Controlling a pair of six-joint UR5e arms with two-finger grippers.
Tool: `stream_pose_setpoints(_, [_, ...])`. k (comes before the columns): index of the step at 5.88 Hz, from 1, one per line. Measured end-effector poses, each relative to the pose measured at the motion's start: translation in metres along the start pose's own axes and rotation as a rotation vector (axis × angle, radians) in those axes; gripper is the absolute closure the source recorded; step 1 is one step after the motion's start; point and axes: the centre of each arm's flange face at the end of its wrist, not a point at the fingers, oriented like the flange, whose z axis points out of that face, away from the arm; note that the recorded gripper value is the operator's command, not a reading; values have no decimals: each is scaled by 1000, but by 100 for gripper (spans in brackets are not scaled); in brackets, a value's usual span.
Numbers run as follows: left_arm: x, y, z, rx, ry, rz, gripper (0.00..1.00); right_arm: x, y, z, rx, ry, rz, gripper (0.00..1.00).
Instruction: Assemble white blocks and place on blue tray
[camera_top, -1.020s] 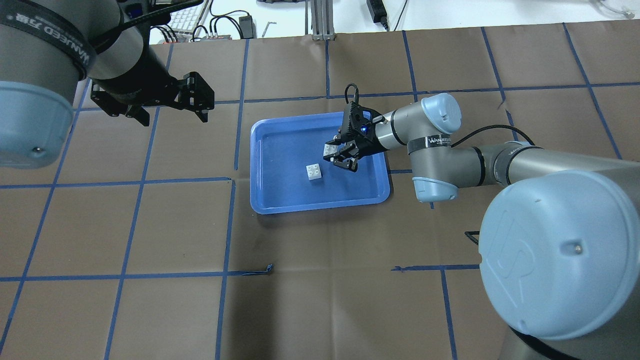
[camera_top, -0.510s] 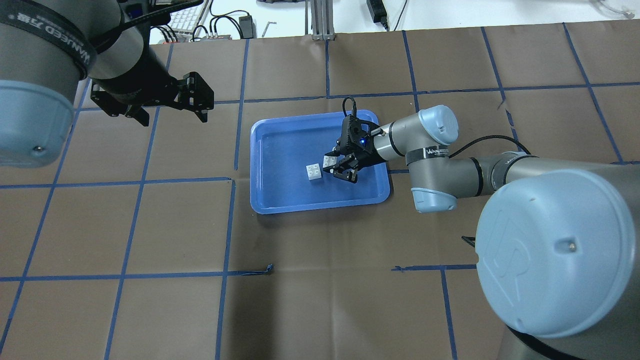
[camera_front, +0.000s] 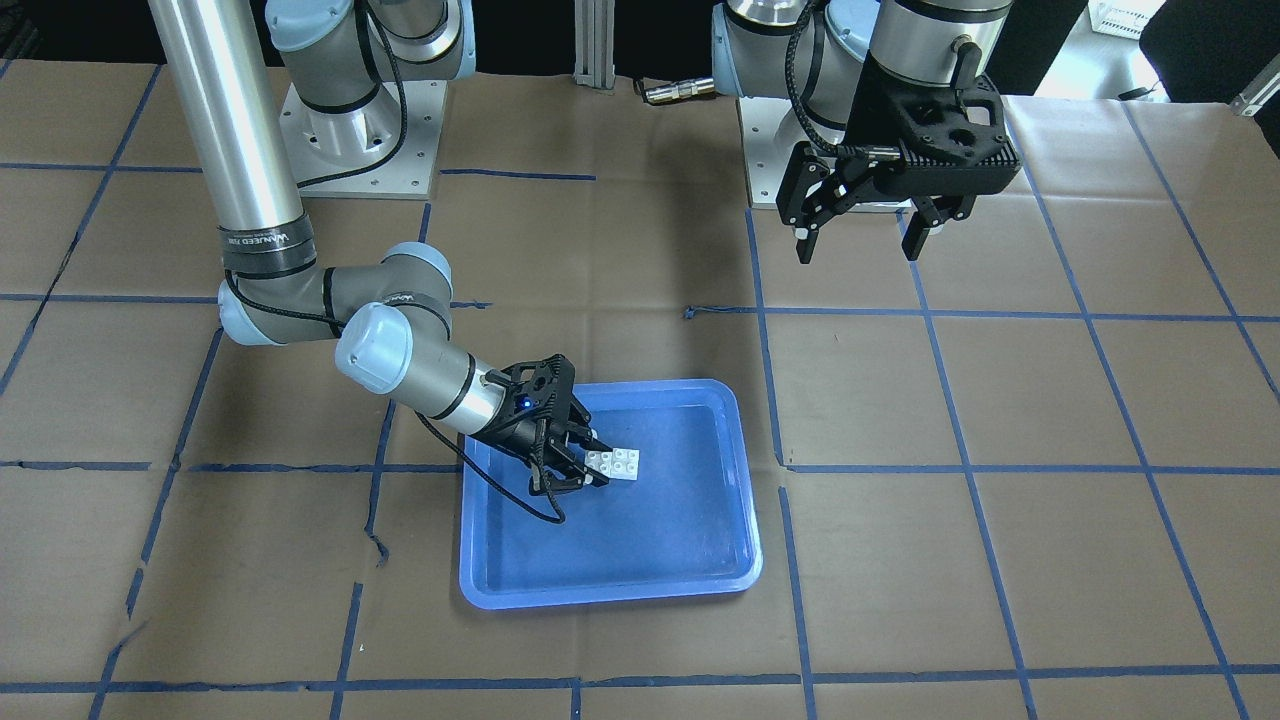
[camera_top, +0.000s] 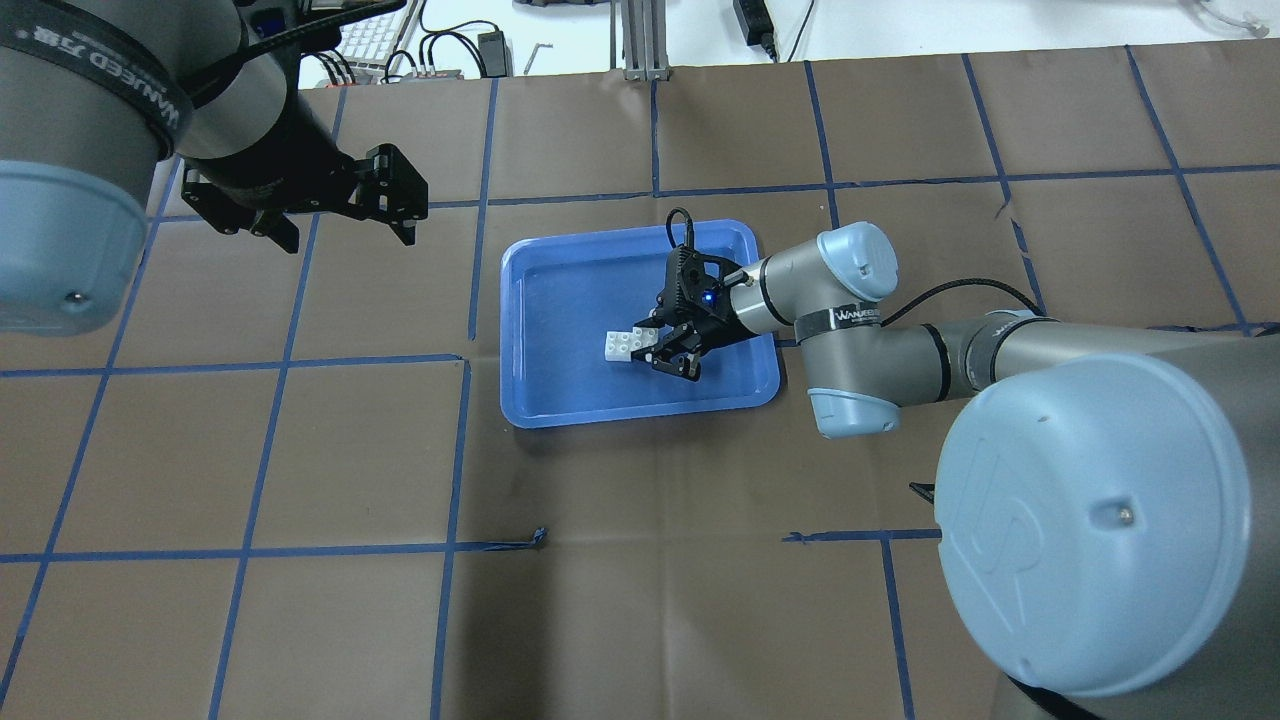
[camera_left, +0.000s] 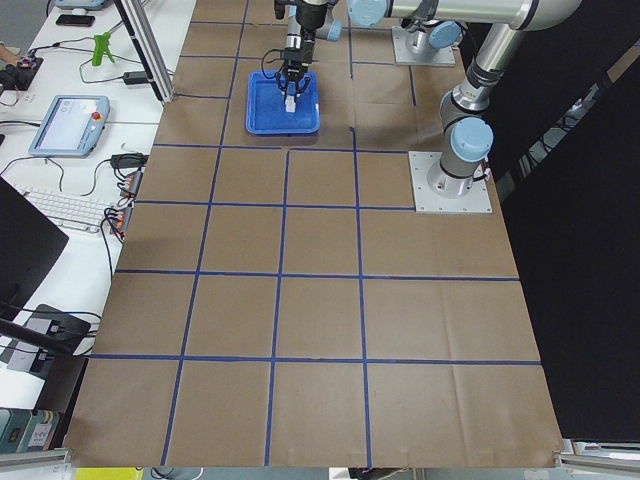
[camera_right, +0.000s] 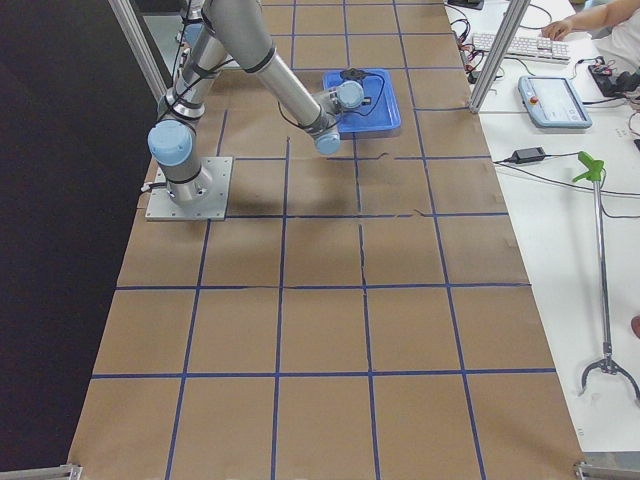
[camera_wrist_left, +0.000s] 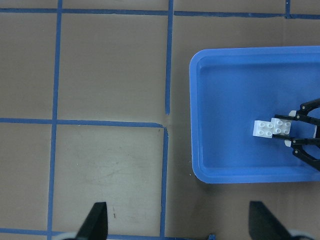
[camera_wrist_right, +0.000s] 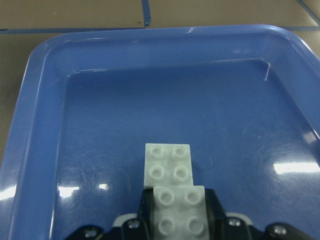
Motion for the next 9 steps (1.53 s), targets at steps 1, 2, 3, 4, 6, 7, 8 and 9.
stream_pose_setpoints(1, [0, 0, 0, 0, 0, 0, 1, -1, 0, 0, 1, 0, 1, 78])
stream_pose_setpoints(2, [0, 0, 0, 0, 0, 0, 1, -1, 0, 0, 1, -1, 2, 78])
stream_pose_setpoints(3, [0, 0, 0, 0, 0, 0, 1, -2, 0, 1, 0, -4, 5, 78])
stream_pose_setpoints(4, [0, 0, 0, 0, 1, 0, 1, -5, 1, 1, -1, -7, 9, 78])
stream_pose_setpoints(6, [0, 0, 0, 1, -1, 0, 1, -7, 2, 1, -1, -9, 11, 78])
stream_pose_setpoints(7, [0, 0, 0, 2, -1, 0, 1, -7, 2, 1, -1, -9, 10, 78])
stream_pose_setpoints(8, [0, 0, 0, 2, -1, 0, 1, -7, 2, 2, 0, -10, 7, 77])
stream_pose_setpoints(9, [0, 0, -1, 2, -2, -1, 1, -8, 1, 2, 1, -11, 6, 73])
